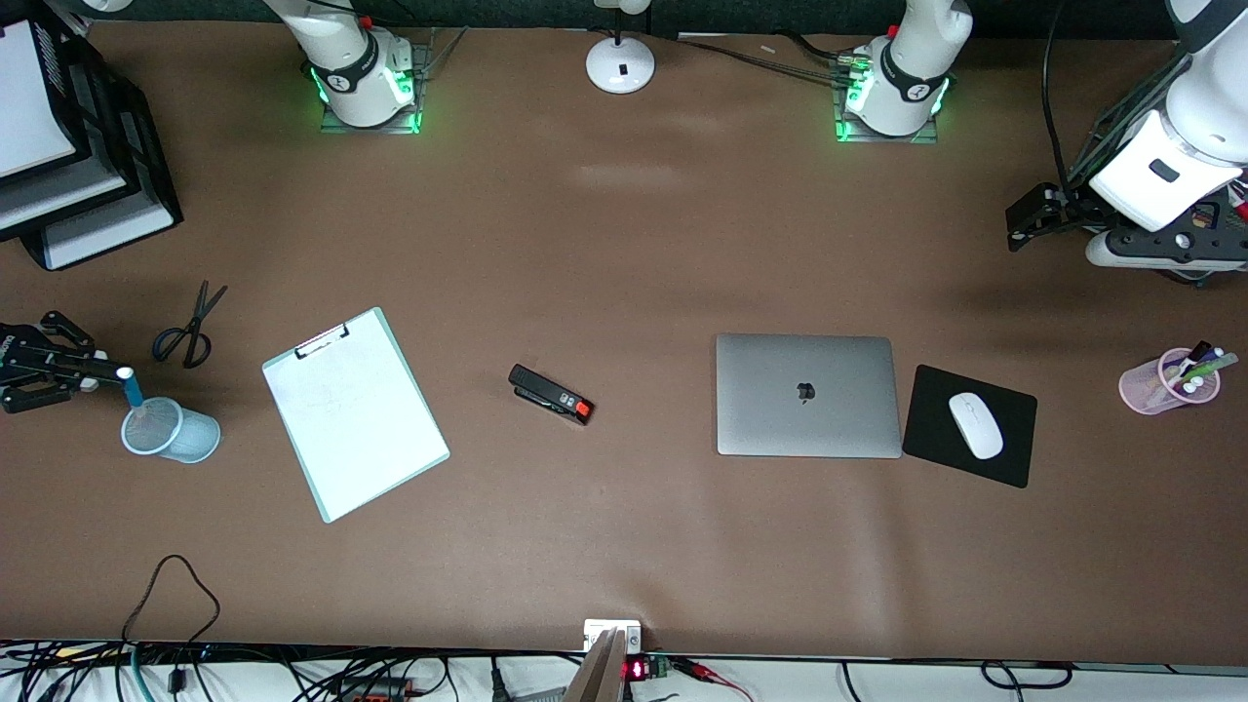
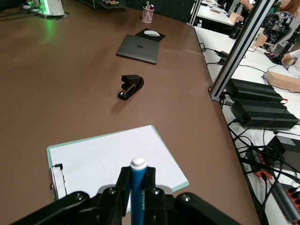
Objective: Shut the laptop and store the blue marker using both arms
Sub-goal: 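Carry the blue marker over the light blue cup with the right gripper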
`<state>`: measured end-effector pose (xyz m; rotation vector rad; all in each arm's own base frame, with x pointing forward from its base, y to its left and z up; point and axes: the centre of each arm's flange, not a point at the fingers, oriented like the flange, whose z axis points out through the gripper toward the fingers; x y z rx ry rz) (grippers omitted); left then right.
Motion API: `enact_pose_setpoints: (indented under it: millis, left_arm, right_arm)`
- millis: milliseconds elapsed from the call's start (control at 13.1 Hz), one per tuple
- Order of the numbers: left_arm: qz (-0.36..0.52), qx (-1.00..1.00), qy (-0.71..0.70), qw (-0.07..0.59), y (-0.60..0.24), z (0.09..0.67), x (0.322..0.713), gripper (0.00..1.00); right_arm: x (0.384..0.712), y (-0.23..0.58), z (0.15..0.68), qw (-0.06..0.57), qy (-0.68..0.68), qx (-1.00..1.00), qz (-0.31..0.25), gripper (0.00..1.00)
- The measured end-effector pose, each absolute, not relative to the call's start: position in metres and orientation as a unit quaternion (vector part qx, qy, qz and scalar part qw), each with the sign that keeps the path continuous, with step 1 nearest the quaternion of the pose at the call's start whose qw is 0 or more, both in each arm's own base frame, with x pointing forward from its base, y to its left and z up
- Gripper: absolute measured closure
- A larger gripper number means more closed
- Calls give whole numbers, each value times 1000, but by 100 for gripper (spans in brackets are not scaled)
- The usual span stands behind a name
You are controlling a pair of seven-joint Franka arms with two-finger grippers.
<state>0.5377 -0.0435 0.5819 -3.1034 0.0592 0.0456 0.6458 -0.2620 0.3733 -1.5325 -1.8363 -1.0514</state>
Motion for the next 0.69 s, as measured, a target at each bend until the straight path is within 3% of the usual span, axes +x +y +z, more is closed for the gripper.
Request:
enact_pose_setpoints:
  millis: [690]
  left_arm:
    - [22,-999,19,19,-43,581,536,0]
  right_arm:
    - [648,-286,341,255,-680,-565,-392,84]
